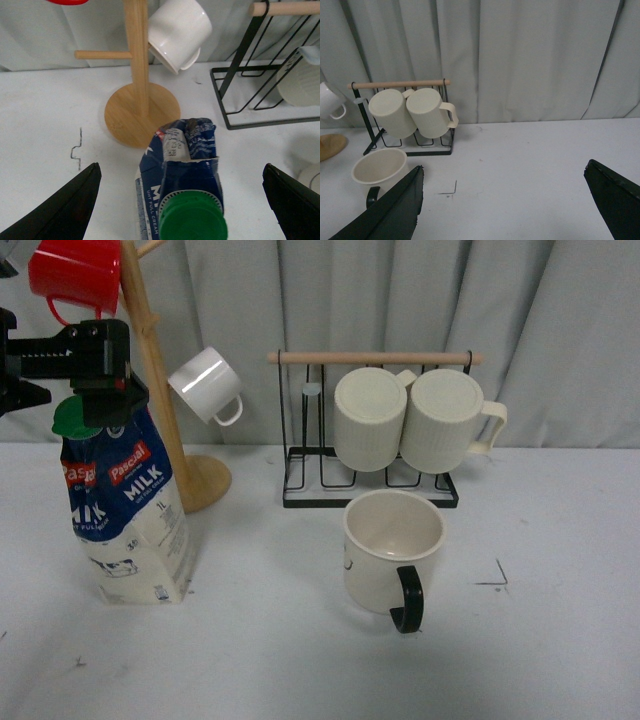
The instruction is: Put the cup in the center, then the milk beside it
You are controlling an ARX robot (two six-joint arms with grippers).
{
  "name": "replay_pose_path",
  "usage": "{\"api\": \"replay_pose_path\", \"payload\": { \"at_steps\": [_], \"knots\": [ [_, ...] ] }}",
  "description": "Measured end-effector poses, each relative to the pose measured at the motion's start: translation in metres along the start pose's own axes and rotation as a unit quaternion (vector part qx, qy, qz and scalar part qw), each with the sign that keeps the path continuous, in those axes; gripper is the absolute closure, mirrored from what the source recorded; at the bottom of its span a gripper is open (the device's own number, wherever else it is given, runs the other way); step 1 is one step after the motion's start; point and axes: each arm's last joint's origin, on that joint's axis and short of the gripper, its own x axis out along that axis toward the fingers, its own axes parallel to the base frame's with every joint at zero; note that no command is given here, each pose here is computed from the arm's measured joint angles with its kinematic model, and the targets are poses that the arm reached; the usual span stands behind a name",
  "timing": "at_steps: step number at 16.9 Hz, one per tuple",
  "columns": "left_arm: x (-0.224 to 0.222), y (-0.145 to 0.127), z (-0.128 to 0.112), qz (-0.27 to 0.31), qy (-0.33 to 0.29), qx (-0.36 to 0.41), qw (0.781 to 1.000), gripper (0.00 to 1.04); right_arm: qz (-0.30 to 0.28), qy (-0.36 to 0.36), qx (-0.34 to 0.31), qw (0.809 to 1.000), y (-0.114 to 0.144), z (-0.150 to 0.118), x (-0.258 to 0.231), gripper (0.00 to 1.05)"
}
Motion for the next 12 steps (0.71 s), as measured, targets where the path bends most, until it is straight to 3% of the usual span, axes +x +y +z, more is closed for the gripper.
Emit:
{"api": "replay_pose_path", "payload": {
  "at_steps": [7, 11, 12],
  "knots": [
    [0.021, -0.003, -0.039, 0.039, 0.028, 0.031, 0.998, 0.07, 0.000, 0.000, 0.000, 1.000, 0.000, 0.000, 0.000, 0.06],
    [0.030, -0.002, -0.046, 0.050, 0.017, 0.018, 0.998, 0.07, 0.000, 0.000, 0.000, 1.000, 0.000, 0.000, 0.000, 0.06],
    [0.031, -0.003, -0.048, 0.053, 0.020, 0.014, 0.998, 0.16, 0.000, 0.000, 0.000, 1.000, 0.000, 0.000, 0.000, 0.06]
  ]
}}
